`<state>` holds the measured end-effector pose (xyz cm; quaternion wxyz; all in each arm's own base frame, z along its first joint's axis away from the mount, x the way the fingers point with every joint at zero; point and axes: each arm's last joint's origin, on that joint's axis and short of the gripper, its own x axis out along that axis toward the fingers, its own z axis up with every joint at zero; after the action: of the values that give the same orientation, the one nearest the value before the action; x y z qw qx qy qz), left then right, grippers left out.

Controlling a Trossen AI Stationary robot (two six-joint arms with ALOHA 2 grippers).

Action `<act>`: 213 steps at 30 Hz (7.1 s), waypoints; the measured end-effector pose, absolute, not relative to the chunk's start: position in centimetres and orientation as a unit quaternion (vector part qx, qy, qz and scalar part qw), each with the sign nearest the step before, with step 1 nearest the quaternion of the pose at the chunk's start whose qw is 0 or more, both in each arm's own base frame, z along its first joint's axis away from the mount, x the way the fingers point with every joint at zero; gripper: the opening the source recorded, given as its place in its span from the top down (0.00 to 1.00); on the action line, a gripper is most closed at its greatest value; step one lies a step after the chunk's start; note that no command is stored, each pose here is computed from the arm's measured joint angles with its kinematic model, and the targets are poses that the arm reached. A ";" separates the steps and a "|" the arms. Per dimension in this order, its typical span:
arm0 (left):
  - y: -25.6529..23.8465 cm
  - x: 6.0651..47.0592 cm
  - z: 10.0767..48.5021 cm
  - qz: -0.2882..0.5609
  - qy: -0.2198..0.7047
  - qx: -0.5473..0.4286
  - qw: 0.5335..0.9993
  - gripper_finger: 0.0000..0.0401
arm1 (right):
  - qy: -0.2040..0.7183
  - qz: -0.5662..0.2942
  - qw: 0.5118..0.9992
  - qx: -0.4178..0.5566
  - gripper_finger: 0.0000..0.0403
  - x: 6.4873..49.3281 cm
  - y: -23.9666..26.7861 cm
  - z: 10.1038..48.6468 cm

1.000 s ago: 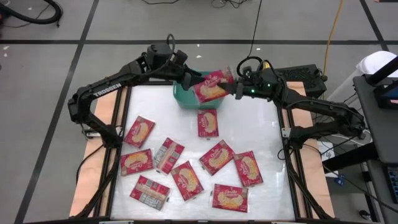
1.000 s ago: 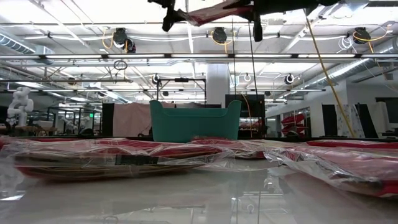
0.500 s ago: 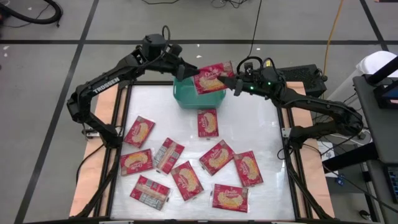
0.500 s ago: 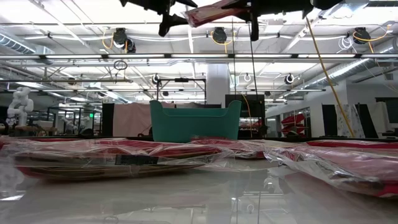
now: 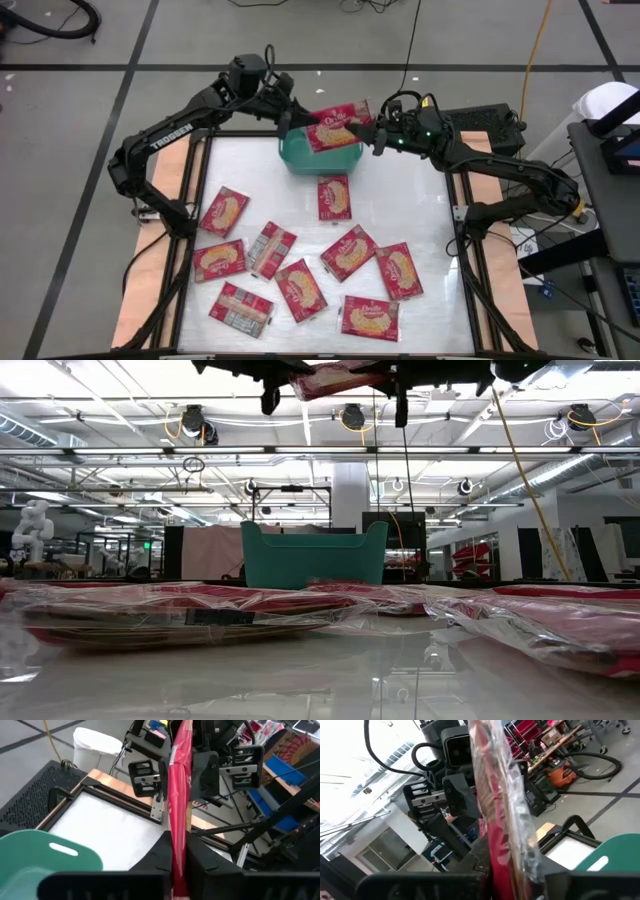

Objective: Sort popcorn bags into baskets
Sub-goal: Put the popcorn bag into the green bin, then adjust the green bin, then put the popcorn bag into the green bin

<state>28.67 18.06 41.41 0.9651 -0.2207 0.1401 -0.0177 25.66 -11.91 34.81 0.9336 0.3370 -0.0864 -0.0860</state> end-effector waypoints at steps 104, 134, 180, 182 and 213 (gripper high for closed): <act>22.3 23.8 27.7 0.287 0.378 -0.158 0.866 0.83 | 0.156 -0.211 0.887 0.379 0.62 21.9 -9.7 31.6; 21.7 21.1 18.9 0.351 0.255 -0.401 0.807 0.83 | 0.163 -0.180 0.891 0.383 0.62 22.5 -8.2 31.7; 1.1 28.7 21.8 0.209 0.289 -0.509 0.783 0.83 | 0.310 -0.178 0.786 0.504 0.58 22.0 -3.8 24.5; 0.4 29.1 21.4 0.215 0.282 -0.529 0.771 0.82 | 0.318 -0.161 0.789 0.500 0.58 22.0 -3.8 24.6; -1.7 34.8 10.4 0.340 0.157 -0.615 0.694 0.45 | 0.433 -0.033 0.820 0.374 0.58 15.3 -1.0 26.3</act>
<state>34.76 -1.66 10.39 0.6942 -0.6147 0.1566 0.3402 15.33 -1.03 26.33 0.8196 0.3740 0.4327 -0.0326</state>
